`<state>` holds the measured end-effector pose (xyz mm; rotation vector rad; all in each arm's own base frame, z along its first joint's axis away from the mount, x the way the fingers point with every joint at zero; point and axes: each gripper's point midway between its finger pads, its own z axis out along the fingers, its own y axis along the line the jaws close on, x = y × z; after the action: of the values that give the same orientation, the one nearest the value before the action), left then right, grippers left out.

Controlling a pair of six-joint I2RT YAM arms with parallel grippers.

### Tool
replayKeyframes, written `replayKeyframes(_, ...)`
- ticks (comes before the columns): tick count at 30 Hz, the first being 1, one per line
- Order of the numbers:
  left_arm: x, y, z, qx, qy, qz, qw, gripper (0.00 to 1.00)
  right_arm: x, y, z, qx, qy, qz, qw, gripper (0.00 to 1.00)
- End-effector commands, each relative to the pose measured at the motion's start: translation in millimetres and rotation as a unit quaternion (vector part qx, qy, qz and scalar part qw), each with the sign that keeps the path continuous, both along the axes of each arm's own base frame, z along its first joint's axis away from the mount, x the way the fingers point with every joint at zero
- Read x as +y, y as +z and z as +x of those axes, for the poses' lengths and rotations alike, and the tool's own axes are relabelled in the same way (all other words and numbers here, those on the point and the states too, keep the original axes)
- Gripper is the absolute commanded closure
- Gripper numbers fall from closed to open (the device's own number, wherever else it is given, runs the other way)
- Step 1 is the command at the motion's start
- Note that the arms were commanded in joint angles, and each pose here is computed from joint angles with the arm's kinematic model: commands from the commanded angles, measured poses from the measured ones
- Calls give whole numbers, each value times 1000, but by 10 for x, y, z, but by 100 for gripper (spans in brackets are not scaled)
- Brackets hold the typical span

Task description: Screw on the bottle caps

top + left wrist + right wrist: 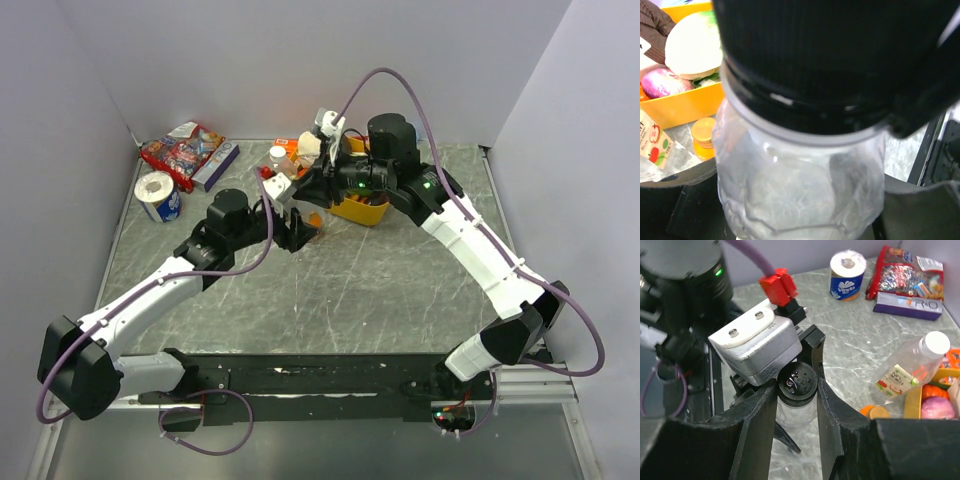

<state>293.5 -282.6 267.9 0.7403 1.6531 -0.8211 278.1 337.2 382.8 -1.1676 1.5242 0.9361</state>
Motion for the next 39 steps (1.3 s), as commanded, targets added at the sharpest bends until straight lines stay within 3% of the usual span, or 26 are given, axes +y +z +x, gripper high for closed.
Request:
replayKeyframes(1, 234, 264, 377, 32, 131, -80, 988, 93, -115, 28, -78, 47, -26, 9, 999, 100)
replayKeyframes(3, 211, 245, 310, 27, 111, -72, 991, 65, -133, 32, -65, 42, -22, 8, 999, 100)
replayKeyframes(4, 227, 235, 285, 27, 109, -69, 991, 39, -143, 34, -68, 40, -20, 8, 999, 100)
replayKeyframes(5, 229, 218, 261, 27, 106, -65, 992, 6, -161, 50, -62, 34, -19, 8, 999, 100)
replayKeyframes(12, 428, -104, 31, 47, 107, -7, 993, 4, -329, 73, 43, 26, -31, 8, 999, 100)
replayKeyframes(18, 456, -501, -454, 75, 6, 66, 995, 4, -510, -92, 216, 8, -60, -3, 998, 100)
replayKeyframes(21, 569, -444, -507, 64, 17, 76, 995, 4, -609, -280, 289, -8, -72, -24, 997, 100)
replayKeyframes(31, 1281, -50, 200, 14, 207, 52, 977, 4, -826, -1043, 357, -58, -88, -78, 991, 100)
replayKeyframes(39, 1382, -71, 294, 30, 223, 40, 974, 4, -825, -1445, 691, -61, -115, -121, 984, 100)
